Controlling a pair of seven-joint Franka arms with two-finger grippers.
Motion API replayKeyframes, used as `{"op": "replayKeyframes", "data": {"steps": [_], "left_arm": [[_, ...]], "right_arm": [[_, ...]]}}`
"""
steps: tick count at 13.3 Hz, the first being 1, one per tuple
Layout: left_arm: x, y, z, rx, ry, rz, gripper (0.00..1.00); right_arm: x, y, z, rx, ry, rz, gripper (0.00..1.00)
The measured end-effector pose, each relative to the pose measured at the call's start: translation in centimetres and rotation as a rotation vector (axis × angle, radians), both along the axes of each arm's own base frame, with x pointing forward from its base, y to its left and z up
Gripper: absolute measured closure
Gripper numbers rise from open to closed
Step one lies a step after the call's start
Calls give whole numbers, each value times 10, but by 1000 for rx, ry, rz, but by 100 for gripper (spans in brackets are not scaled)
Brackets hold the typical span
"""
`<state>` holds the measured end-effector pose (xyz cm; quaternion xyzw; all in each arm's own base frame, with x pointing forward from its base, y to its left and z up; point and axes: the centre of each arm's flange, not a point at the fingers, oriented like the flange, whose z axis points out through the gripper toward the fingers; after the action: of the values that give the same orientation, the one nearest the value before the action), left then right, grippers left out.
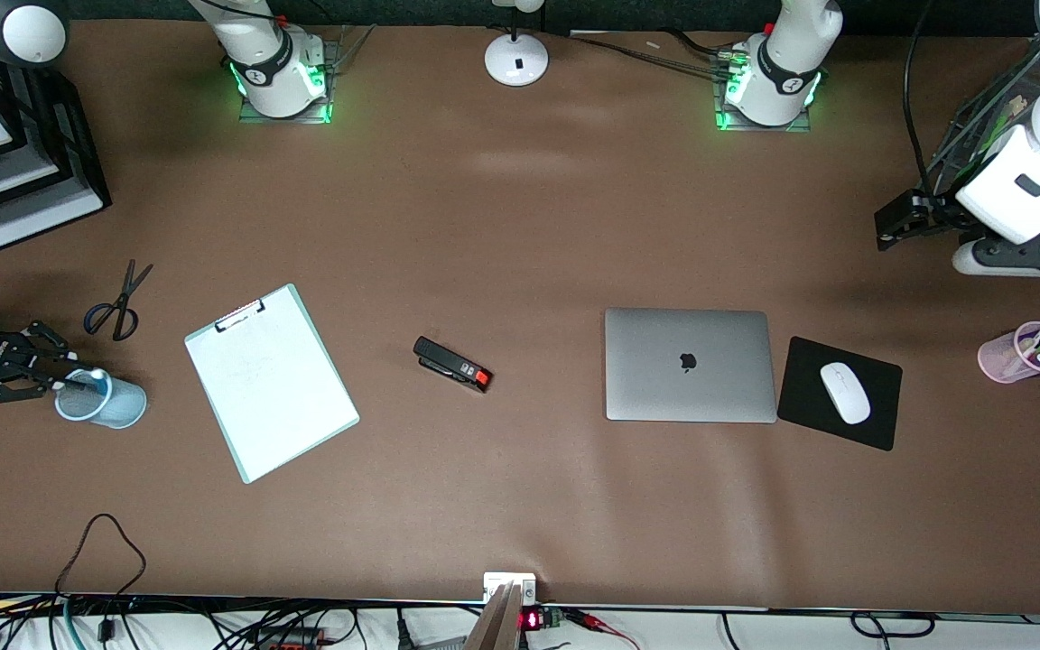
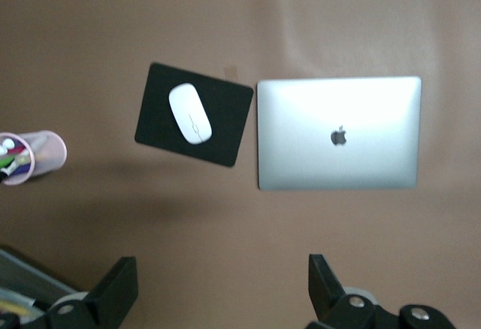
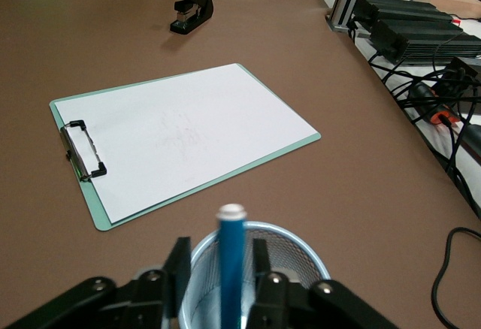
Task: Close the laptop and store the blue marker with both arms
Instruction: 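Drop the marker into the blue cup while the left gripper withdraws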
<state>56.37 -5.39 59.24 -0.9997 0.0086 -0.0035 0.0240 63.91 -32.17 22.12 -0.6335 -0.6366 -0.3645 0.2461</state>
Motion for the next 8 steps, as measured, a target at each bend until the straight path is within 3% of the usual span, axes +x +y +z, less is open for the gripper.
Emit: {"op": "replayKeyframes", "data": {"steps": [5, 8], "left_arm": [[-21, -4, -9, 6, -2, -12, 0], [-21, -6, -9, 7, 0, -15, 0]], "right_arm": [[4, -2, 13, -3, 22, -26, 0], [3, 5, 40, 17, 121, -47, 0]]}}
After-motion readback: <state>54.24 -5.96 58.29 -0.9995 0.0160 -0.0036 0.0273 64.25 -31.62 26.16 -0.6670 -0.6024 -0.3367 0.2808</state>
